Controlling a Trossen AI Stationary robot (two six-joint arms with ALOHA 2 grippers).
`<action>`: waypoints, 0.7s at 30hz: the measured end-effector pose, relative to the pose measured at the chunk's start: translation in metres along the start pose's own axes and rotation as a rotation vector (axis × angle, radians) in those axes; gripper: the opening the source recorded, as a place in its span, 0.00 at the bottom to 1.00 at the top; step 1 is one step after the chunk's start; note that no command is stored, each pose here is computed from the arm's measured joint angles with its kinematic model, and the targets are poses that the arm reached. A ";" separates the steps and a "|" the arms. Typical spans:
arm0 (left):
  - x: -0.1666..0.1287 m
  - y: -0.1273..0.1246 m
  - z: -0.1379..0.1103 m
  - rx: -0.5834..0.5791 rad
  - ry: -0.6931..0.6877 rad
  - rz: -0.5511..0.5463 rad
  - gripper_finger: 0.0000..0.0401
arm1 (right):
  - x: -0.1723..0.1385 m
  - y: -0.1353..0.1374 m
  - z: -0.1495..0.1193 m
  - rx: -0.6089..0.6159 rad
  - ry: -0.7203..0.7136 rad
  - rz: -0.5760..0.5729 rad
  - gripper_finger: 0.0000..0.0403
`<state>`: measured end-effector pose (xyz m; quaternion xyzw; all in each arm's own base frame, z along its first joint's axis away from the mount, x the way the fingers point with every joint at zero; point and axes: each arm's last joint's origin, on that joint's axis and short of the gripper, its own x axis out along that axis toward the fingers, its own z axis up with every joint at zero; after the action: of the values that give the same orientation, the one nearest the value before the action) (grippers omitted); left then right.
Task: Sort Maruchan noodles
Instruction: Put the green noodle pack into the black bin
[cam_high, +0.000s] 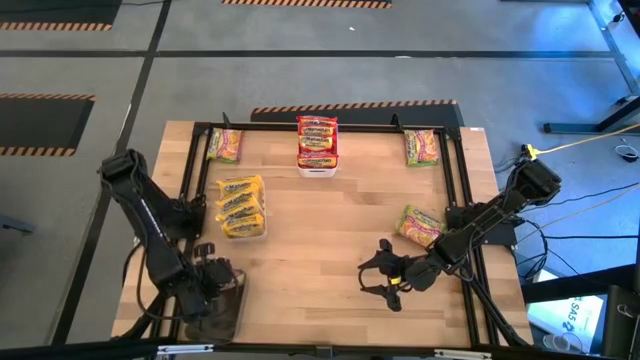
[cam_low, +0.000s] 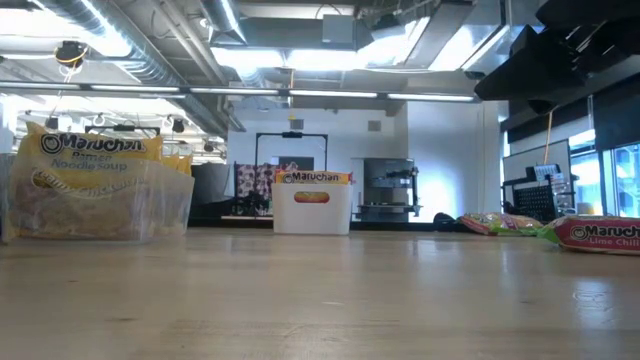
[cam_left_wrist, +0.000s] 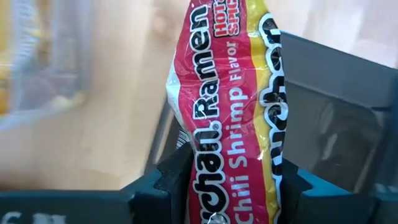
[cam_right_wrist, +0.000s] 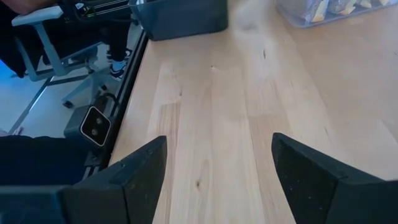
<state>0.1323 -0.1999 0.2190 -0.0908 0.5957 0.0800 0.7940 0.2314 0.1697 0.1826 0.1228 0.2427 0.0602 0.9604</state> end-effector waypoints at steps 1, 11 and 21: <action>-0.001 0.002 0.000 0.000 0.000 0.008 0.35 | 0.000 0.000 0.000 0.000 0.003 0.004 0.66; -0.001 0.003 0.002 0.000 -0.057 0.035 0.35 | 0.002 0.001 -0.002 0.013 0.019 0.024 0.66; -0.001 0.003 0.003 0.003 -0.055 0.031 0.35 | 0.014 0.003 -0.010 0.016 0.025 0.051 0.66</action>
<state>0.1340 -0.1966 0.2201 -0.0781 0.5751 0.0937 0.8089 0.2381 0.1769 0.1683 0.1359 0.2522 0.0844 0.9544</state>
